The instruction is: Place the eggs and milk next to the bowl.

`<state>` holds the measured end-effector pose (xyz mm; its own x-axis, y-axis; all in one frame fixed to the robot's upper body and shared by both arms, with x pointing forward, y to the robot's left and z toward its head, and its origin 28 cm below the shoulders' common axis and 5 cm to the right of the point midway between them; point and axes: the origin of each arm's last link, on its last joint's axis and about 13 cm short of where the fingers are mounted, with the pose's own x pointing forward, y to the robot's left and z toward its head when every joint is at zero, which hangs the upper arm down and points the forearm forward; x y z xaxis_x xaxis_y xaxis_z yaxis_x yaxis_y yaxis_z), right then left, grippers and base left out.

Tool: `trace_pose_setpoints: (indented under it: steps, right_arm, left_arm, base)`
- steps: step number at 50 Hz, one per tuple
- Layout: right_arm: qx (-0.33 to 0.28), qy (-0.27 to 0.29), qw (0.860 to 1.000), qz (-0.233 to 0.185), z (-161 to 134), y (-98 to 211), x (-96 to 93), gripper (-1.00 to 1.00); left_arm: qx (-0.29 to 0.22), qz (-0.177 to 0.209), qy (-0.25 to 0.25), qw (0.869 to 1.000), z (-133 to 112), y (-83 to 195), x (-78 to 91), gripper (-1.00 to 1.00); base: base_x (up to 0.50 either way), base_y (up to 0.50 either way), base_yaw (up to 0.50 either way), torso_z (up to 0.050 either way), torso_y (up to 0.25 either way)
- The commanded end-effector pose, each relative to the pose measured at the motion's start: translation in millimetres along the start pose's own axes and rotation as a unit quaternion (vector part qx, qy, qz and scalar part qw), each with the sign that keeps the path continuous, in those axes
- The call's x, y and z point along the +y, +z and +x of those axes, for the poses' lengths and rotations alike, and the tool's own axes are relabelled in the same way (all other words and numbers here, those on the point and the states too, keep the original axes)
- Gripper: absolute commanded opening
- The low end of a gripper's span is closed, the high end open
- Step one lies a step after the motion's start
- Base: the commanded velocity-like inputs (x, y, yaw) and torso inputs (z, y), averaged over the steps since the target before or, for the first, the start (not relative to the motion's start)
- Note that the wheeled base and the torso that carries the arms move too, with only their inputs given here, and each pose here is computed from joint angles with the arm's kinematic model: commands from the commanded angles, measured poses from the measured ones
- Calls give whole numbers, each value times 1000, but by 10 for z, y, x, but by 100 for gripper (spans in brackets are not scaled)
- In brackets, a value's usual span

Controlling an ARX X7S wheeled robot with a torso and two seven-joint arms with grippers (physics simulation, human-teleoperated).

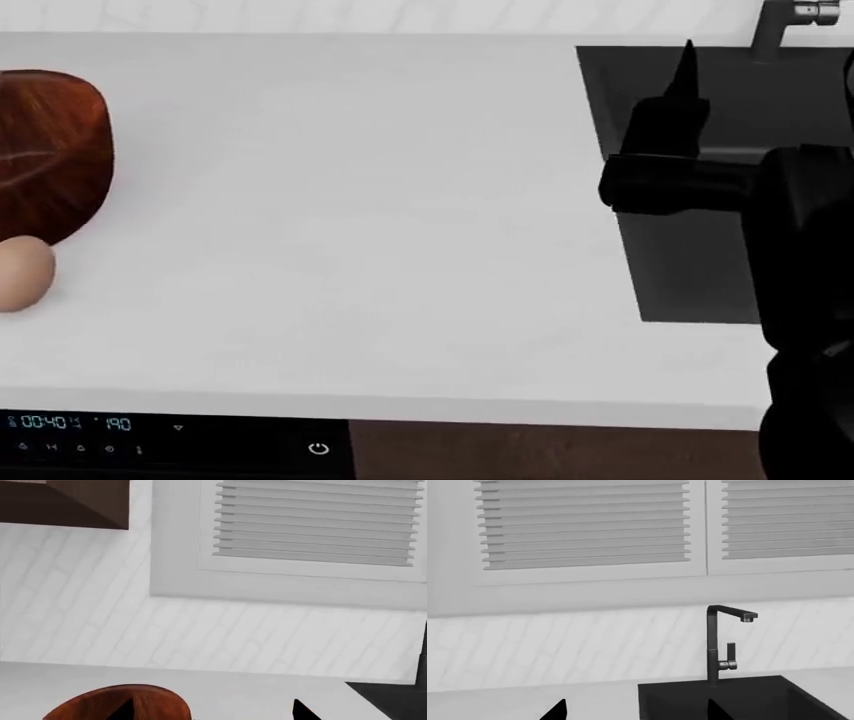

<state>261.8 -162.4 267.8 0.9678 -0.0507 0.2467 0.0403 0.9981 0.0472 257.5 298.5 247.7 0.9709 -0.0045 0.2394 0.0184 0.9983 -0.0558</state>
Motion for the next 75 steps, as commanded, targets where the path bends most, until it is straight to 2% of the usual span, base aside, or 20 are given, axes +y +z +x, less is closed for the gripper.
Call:
trace_pose_setpoints:
  steps: [1,22,75]
  right_arm:
    - [-1,-1,1000,3,-17,-5,-7,100]
    - [3,4,1000,3,-37,-40,3,100]
    - [6,11,1000,1,-36,-65,29,100]
  left_arm:
    - [-3,-4,1,1000,-1,15,-6,100]
    - [-4,-2,0,1000,-2,-32,45,100]
    - [-9,-5,2,1000,0,-66,36,100]
  base:
    - [1,-500,0,0,0]
    - [1,-500,0,0,0]
    - [0,-500,0,0,0]
